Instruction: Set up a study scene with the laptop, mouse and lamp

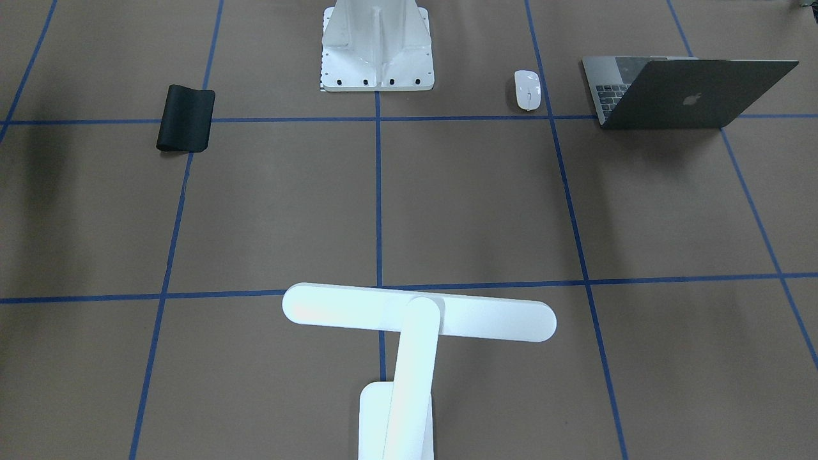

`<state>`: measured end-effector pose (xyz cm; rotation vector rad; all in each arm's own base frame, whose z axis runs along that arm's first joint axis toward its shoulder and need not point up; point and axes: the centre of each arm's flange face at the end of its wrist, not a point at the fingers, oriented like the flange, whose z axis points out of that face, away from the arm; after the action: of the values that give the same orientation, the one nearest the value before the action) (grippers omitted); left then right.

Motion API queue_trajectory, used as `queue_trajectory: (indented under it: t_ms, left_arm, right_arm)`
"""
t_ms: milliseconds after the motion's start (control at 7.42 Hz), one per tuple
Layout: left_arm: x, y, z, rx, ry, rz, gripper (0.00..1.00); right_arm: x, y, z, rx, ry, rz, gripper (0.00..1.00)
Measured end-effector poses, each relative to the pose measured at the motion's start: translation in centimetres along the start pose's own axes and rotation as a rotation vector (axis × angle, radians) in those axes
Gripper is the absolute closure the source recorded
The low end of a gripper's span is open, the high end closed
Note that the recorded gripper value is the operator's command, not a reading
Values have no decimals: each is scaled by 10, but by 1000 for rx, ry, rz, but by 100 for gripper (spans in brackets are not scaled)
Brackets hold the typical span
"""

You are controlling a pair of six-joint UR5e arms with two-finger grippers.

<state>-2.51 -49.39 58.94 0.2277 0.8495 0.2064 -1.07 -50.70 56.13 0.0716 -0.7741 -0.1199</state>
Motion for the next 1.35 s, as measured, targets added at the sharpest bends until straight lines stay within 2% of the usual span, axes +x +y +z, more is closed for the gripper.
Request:
queue_trajectory:
  t_ms: [135,270,539,944,1348]
  left_arm:
    - [39,-2,-18,32,65,-3,1]
    - [78,5,-29,43,114,34,1]
    - [147,16,-34,24,217,147,1]
    - [221,25,-7,-32,344,333,1]
    - [254,54,19,-52,431,489,1]
  right_arm:
    - [0,0,0,1,0,3,0]
    - [0,0,0,1,0,5,0]
    - [1,1,0,-1,1,9,0]
    - [3,3,3,-7,2,12,0]
    - [4,5,4,-10,2,14,0]
